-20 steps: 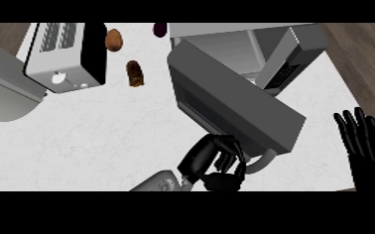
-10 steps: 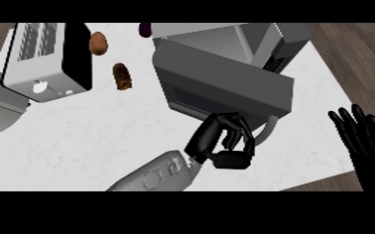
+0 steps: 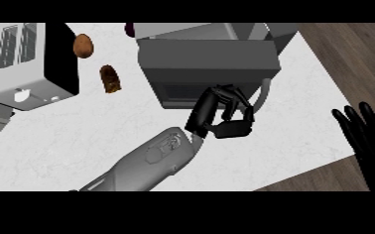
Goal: Pick up the milk, place it into the microwave and close the microwave
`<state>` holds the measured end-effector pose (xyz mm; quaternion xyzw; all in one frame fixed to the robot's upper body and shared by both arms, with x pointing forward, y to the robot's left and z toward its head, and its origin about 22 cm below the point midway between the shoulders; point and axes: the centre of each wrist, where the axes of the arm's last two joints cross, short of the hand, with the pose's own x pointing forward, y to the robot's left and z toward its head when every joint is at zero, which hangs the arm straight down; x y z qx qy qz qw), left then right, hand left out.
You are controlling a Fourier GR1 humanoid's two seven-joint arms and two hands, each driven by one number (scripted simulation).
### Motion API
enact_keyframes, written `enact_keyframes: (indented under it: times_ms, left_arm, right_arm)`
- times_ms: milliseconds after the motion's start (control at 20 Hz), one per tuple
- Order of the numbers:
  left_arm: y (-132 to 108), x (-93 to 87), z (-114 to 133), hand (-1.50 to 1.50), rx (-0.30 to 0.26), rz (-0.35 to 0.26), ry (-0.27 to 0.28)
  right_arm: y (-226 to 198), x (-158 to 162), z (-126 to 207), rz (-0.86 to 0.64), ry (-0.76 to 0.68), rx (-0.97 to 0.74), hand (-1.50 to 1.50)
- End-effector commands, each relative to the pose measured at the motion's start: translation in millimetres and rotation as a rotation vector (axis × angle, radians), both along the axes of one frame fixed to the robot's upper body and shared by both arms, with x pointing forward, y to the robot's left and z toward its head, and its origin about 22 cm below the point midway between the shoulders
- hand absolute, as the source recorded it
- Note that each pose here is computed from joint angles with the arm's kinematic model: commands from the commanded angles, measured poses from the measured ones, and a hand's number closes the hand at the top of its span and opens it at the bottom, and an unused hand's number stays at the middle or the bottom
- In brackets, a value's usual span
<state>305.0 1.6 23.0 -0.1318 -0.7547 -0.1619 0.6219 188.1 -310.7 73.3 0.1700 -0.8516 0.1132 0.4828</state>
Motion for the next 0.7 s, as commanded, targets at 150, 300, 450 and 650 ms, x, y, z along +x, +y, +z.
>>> enact_keyframes:
  times_ms: [150, 300, 450, 650]
  left_arm:
    - [4.5, 27.7, 20.8, 1.50, -0.123, 0.103, -0.002]
    - [6.2, 35.1, 21.2, 1.50, -0.129, 0.113, -0.010]
    - [6.4, 42.5, 25.2, 1.50, -0.135, 0.133, -0.025]
    - [7.0, 51.8, 32.4, 1.50, -0.166, 0.139, -0.031]
  right_arm:
    - [-1.1, 0.1, 11.8, 0.044, -0.002, 0.009, -1.50]
    - [-2.1, 1.5, 20.0, 0.052, -0.019, -0.002, -1.50]
    - [-0.9, 3.8, 26.6, 0.065, -0.035, -0.002, -1.50]
    - [-2.2, 5.1, 33.5, 0.087, -0.051, -0.005, -1.50]
